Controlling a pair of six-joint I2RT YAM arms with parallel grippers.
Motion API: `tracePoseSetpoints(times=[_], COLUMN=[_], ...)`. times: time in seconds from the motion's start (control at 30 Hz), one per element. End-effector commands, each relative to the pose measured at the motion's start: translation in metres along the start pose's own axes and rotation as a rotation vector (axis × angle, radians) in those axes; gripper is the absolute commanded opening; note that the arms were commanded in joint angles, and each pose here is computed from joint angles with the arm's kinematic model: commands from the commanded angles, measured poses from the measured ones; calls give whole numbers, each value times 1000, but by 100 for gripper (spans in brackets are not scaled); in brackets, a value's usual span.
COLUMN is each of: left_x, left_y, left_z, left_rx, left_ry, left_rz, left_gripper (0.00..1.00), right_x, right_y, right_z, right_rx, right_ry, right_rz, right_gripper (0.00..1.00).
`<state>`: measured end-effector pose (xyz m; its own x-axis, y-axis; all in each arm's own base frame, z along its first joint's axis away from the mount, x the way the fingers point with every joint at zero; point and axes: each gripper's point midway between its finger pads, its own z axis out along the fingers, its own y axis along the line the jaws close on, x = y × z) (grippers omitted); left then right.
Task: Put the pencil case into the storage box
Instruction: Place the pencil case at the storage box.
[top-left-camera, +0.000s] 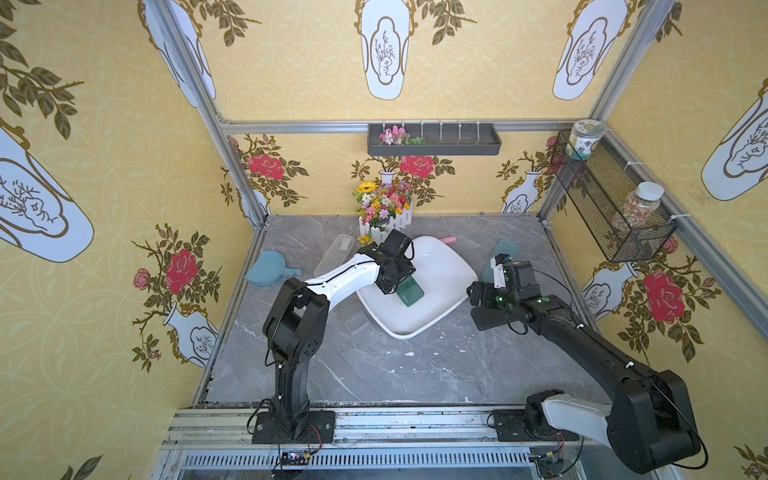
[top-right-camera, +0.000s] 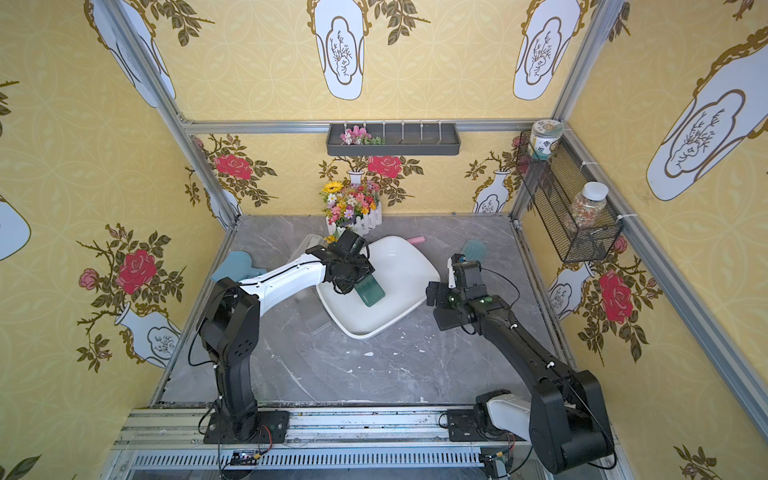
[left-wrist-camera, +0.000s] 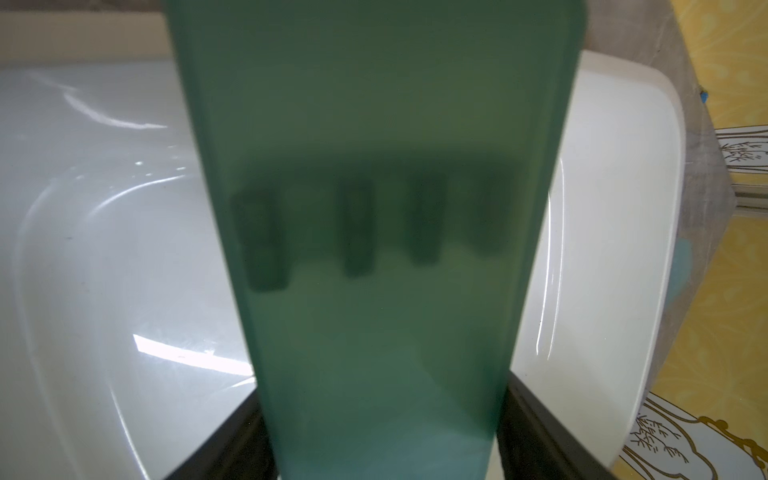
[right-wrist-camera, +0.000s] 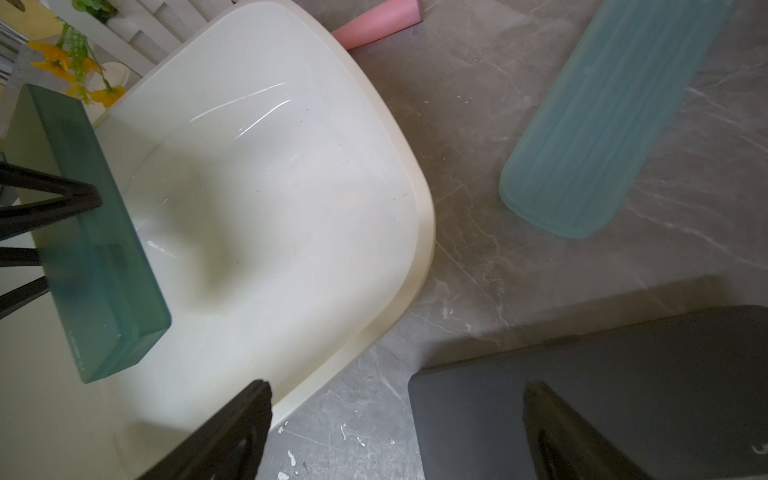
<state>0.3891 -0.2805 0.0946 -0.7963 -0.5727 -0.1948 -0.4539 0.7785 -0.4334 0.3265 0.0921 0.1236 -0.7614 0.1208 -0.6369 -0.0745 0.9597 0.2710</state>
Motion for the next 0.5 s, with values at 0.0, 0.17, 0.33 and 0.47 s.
tracePoseSetpoints(times=[0.0,0.17,0.33,0.47], left_x=[6,18,25,32], left_y=[5,12,10,9], left_z=[6,11,7,4], left_rx=[-24,-44,-45,-60], left_ry=[5,19,-1,-7], left_rz=[-33,-46,-24,-1], left_gripper=[66,66,65,65], right_x=[-7,-8,-8,-8], right_y=[5,6,6,7], right_z=[0,0,-1,-2], right_rx=[-26,-32,-35,-37], right_ry=[-29,-29,-33,-35], right_rz=[-5,-5,-4,-1], right_gripper=[97,97,97,97])
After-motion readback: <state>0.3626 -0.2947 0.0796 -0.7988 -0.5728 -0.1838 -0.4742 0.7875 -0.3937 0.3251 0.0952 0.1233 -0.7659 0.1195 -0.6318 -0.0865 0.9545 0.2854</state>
